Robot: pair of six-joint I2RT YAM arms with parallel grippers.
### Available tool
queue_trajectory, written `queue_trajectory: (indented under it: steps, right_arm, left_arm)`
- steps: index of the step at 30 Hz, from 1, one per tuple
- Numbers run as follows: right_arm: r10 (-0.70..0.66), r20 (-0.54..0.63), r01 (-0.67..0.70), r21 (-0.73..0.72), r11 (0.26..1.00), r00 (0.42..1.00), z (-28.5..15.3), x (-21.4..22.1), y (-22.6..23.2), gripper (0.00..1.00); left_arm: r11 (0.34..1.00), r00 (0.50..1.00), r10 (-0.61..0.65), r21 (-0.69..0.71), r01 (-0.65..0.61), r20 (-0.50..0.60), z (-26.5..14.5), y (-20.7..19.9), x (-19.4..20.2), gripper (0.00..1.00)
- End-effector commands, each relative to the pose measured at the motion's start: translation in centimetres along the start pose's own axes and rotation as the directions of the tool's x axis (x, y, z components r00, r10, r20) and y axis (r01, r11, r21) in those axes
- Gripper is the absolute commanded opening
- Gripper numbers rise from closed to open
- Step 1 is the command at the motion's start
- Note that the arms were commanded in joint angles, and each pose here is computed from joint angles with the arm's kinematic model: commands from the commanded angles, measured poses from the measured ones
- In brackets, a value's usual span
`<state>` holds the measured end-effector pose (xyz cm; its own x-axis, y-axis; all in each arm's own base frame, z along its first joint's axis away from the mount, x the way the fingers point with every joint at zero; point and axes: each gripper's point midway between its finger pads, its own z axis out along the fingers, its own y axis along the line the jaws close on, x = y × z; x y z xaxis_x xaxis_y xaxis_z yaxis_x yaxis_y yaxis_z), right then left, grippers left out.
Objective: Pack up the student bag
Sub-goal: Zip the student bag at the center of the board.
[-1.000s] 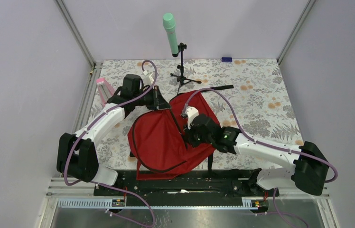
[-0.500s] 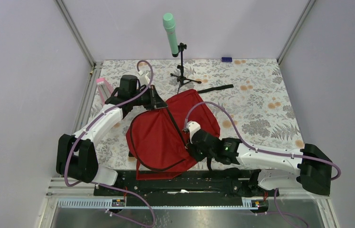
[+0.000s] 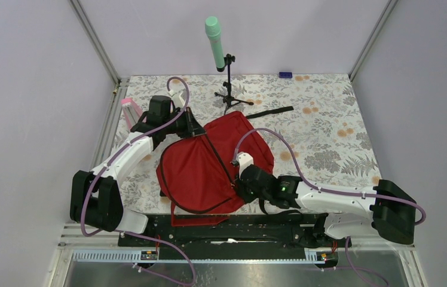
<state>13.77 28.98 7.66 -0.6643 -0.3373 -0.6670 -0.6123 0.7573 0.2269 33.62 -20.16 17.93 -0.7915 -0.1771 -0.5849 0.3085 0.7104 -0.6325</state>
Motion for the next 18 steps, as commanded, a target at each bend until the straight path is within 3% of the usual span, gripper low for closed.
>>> queue_trajectory:
  steps: [1, 2, 3, 4, 5, 7, 8, 13, 18]
  right_arm:
    - [-0.013, 0.01, 0.012, 0.036, 0.999, 1.0, -1.0, -0.2, -0.5, 0.0]
    - [-0.024, 0.031, 0.023, 0.034, 0.999, 0.999, -1.3, -0.9, -0.4, 0.1]
    - [-0.036, 0.054, 0.034, 0.027, 0.999, 0.998, -1.8, -1.6, -0.2, 0.28]
    - [-0.039, 0.085, 0.036, 0.032, 0.999, 0.996, -2.2, -2.5, -0.3, 0.59]
    - [-0.042, 0.115, 0.038, 0.039, 0.999, 0.993, -2.7, -3.3, -0.3, 0.78]
    - [-0.052, 0.166, 0.045, 0.045, 0.998, 0.985, -3.8, -4.9, -0.6, 0.98]
    - [-0.053, 0.183, 0.045, 0.047, 0.998, 0.982, -4.2, -5.5, -0.8, 1.0]
    - [0.031, 0.197, -0.041, 0.05, 0.998, 0.98, -5.6, -8.1, -3.6, 1.0]
    - [0.154, 0.271, -0.198, 0.141, 0.97, 0.95, -7.2, -9.7, -10.3, 1.0]
  left_arm:
    - [0.993, 0.965, 0.116, -0.021, -0.114, 0.237, -2.4, -1.3, -6.2, 0.01]
    - [0.993, 0.964, 0.122, -0.023, -0.12, 0.236, -2.4, -1.3, -6.2, 0.28]
    - [0.992, 0.963, 0.127, -0.029, -0.123, 0.236, -2.5, -1.2, -6.1, 0.55]
    - [0.991, 0.961, 0.132, -0.042, -0.125, 0.243, -2.7, -1.1, -6.2, 0.77]
    - [0.99, 0.957, 0.139, -0.052, -0.13, 0.255, -2.9, -1.1, -6.3, 0.95]
    - [0.987, 0.946, 0.158, -0.076, -0.142, 0.284, -3.5, -1.0, -6.7, 0.99]
    - [0.985, 0.94, 0.167, -0.09, -0.146, 0.298, -3.8, -0.9, -6.9, 0.99]
    - [0.979, 0.92, 0.192, -0.135, -0.154, 0.342, -4.8, -0.7, -7.5, 0.99]
    - [0.969, 0.894, 0.211, -0.206, -0.138, 0.396, -6.5, -0.1, -8.2, 0.99]
